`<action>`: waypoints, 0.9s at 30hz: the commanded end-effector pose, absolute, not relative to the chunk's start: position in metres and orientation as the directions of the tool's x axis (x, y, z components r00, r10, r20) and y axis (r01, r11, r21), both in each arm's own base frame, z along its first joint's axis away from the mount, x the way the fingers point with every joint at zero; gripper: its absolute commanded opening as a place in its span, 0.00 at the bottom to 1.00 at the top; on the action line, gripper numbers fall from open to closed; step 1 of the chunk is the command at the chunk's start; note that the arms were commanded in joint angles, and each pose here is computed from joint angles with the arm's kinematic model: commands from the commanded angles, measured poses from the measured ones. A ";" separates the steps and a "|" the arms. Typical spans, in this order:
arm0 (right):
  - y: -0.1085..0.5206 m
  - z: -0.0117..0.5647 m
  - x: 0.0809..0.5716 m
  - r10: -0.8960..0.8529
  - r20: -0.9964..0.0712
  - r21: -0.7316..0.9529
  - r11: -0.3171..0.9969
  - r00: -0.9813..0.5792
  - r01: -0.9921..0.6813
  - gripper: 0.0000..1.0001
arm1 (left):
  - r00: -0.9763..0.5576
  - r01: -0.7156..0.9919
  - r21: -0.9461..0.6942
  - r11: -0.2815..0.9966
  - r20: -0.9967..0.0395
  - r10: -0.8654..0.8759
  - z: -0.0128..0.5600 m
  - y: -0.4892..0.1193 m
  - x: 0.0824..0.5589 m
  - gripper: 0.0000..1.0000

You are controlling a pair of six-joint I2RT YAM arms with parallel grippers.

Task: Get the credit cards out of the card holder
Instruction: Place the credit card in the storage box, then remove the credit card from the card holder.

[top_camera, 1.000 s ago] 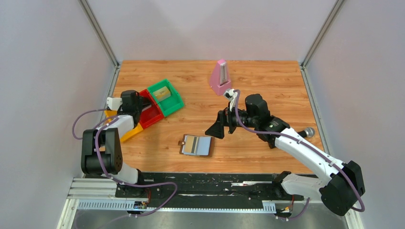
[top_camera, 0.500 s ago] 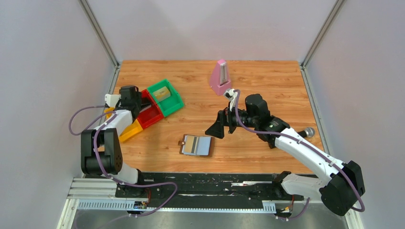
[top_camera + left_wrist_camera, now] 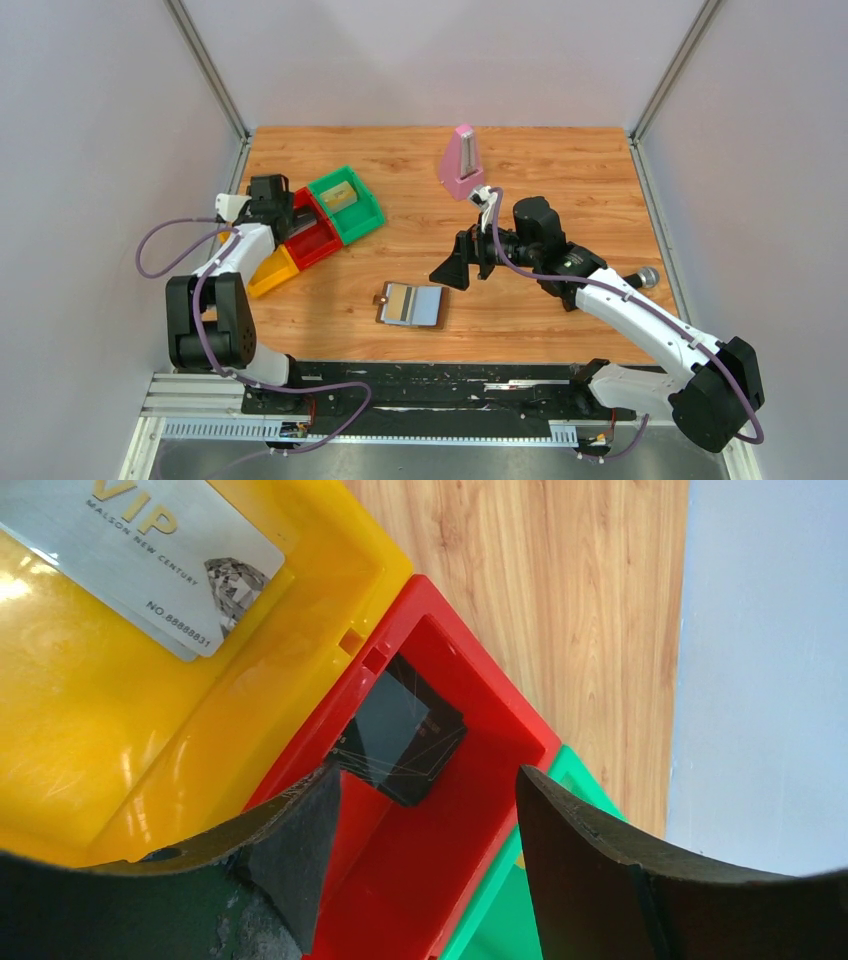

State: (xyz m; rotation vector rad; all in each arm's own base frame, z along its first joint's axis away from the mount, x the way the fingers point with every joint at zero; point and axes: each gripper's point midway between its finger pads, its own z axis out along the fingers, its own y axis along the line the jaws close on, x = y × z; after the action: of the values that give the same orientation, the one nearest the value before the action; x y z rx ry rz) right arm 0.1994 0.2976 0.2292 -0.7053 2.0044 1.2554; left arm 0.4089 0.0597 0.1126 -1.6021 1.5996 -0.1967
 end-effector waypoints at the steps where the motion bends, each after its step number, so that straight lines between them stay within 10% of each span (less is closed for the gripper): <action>1: 0.301 0.248 0.213 -0.046 -0.795 0.535 0.418 -0.605 -0.735 1.00 | 0.155 -0.741 -0.626 0.243 -0.512 -0.845 0.146 0.069 0.403 0.73; 11: 0.304 0.208 0.227 0.025 -0.611 0.679 0.532 -0.791 -0.507 0.88 | -0.397 -0.355 -0.577 0.736 -0.619 -0.677 0.190 -0.011 0.399 0.68; 27: 0.353 0.131 0.212 0.017 -0.316 0.778 0.577 -0.949 -0.249 0.43 | -0.837 0.018 -0.632 0.775 -0.434 -0.334 0.119 -0.135 0.274 0.58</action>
State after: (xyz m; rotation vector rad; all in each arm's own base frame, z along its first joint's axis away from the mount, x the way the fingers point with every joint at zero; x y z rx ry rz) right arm 0.2049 0.3336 0.1284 -0.2539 2.5341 1.2895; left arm 0.3019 -0.1172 0.1246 -0.3692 2.3921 -0.7563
